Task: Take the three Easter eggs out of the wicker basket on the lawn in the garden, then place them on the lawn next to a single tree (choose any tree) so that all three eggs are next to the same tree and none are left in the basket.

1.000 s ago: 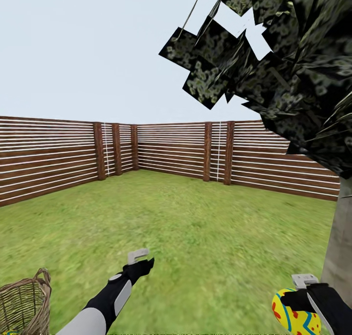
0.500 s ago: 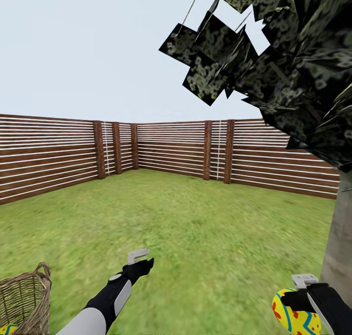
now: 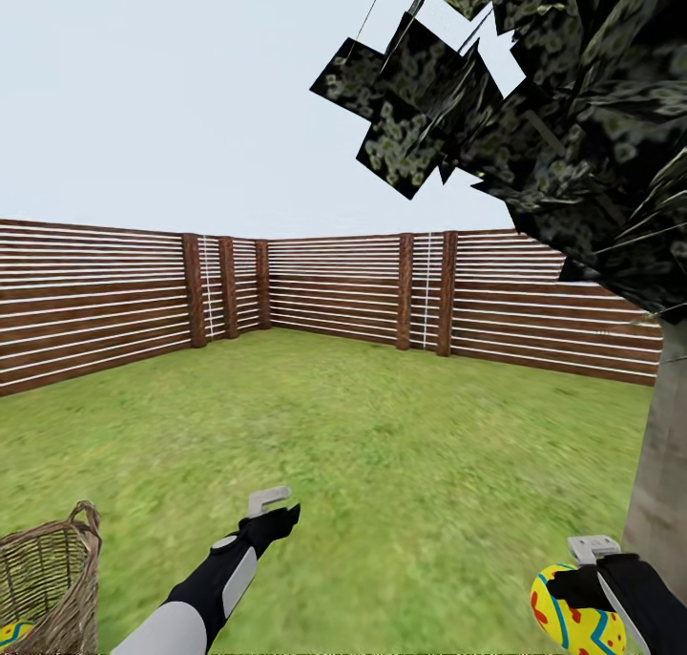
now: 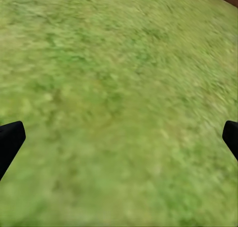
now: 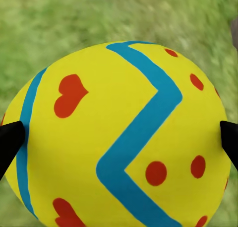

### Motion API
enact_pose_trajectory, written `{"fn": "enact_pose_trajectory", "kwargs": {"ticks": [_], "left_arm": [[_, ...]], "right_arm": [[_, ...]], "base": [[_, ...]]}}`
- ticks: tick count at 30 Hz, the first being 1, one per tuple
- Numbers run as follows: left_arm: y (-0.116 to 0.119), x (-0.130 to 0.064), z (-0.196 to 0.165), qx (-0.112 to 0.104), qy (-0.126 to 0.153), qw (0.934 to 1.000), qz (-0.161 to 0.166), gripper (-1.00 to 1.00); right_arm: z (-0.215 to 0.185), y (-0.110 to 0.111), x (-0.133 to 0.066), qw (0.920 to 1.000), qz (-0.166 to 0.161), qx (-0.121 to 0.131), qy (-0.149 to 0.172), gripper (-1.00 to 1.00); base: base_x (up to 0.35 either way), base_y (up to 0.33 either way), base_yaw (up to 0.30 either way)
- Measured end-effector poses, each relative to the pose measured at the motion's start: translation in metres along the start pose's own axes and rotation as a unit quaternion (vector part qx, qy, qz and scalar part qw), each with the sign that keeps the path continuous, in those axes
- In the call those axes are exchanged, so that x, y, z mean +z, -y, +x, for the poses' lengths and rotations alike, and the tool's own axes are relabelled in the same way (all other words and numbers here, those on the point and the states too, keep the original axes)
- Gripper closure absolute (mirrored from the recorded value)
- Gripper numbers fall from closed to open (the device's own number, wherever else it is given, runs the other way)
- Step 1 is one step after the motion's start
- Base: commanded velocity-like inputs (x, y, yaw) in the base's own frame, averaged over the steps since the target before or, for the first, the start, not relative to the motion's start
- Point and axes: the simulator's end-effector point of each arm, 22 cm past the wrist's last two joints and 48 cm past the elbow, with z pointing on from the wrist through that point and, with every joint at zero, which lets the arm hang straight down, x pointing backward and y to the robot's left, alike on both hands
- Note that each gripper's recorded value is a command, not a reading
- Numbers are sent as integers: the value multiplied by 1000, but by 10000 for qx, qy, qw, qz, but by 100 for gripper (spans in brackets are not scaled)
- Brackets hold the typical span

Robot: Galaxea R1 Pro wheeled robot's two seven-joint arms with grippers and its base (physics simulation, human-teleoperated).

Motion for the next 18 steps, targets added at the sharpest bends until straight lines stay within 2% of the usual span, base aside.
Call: {"fn": "enact_pose_trajectory", "kwargs": {"ticks": [18], "left_arm": [[-11, 7, 40, 10, 0, 10000, 10, -100]], "right_arm": [[33, -7, 25, 10000, -1, -5, -2, 100]], "base": [[0, 0, 0]]}}
